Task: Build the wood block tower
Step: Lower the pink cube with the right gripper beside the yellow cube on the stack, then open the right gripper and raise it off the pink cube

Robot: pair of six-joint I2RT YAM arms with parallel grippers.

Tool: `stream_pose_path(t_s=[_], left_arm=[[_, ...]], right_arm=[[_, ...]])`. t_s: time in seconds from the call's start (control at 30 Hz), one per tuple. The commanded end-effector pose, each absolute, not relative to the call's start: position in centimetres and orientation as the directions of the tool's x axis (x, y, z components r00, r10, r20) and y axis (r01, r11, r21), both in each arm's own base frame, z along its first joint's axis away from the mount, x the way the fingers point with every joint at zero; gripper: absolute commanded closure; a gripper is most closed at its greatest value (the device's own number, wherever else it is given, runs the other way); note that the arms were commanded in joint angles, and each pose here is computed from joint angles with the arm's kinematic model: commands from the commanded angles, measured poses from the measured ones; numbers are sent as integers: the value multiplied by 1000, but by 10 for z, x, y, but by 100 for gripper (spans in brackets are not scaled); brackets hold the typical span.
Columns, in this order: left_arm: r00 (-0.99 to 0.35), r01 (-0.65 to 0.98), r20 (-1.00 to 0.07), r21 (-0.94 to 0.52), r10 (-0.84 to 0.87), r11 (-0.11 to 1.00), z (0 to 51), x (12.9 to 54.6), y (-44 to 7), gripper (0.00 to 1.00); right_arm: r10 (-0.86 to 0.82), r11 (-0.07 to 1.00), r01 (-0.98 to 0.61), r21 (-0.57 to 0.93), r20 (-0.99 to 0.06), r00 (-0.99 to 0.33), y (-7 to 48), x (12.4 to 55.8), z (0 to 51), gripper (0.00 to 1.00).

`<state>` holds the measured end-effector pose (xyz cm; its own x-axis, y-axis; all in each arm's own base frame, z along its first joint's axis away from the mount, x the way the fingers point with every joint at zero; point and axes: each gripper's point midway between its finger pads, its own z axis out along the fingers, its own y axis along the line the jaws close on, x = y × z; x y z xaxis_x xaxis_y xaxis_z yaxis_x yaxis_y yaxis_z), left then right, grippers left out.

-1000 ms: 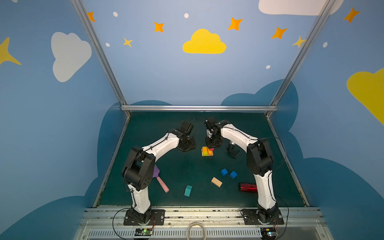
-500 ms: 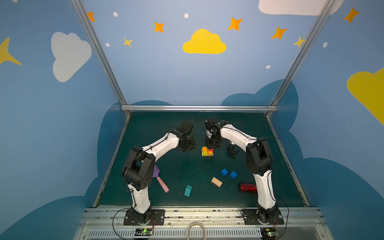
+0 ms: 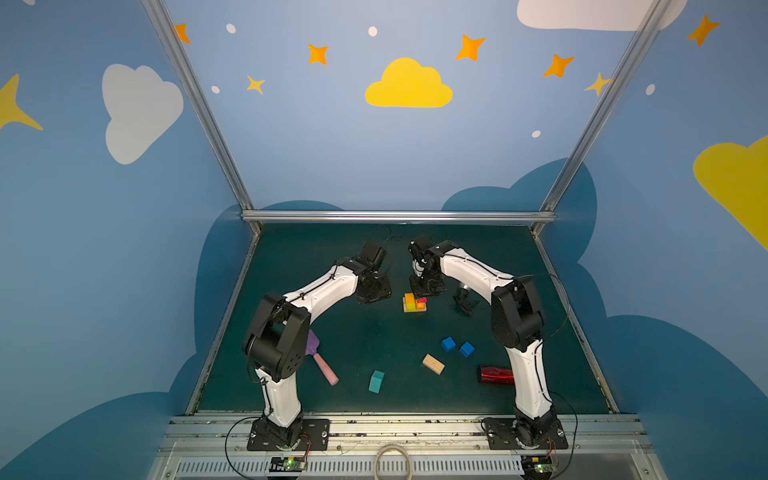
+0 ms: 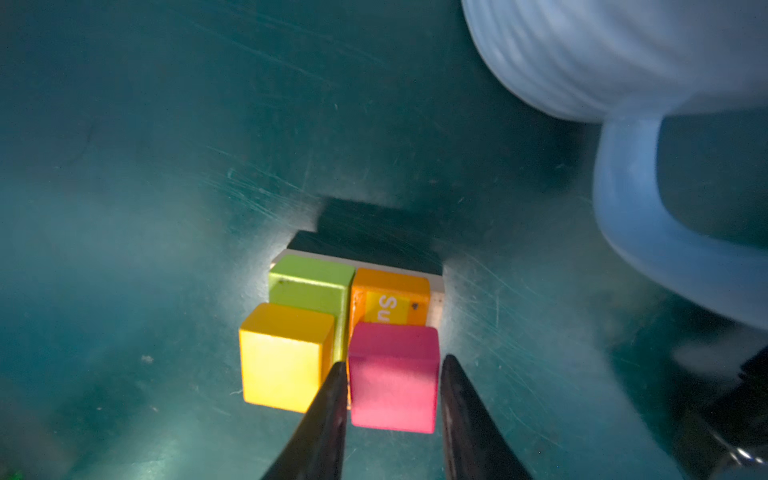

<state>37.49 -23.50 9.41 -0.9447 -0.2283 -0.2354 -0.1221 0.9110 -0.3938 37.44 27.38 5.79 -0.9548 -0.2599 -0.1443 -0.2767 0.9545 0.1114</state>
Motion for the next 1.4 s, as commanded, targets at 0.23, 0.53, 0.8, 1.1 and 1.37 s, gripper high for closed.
stream_pose_path(t_s=[0.23,0.53,0.8,1.1,1.37], left_arm=[[-944,-115,-241,-398,-224,910,100,377,-235,57],[-944,-114,-242,-399,-225,910,101,376,-234,57],[-944,-115,-242,-398,-225,910,101,377,-234,57],[-942,-114,-246,-401,-227,909,103,378,-235,57],[-940,-111,-252,-406,-228,907,107,378,-235,57]], right_arm=[[-243,958,-262,117,-152,-958,275,378,66,62],[-238,958,-260,121,-169,-956,275,378,75,62],[-227,961,-251,119,-182,-957,273,378,83,61],[-224,959,-253,124,-211,-952,272,379,96,60],[-217,958,-253,134,-241,-946,270,377,112,57]])
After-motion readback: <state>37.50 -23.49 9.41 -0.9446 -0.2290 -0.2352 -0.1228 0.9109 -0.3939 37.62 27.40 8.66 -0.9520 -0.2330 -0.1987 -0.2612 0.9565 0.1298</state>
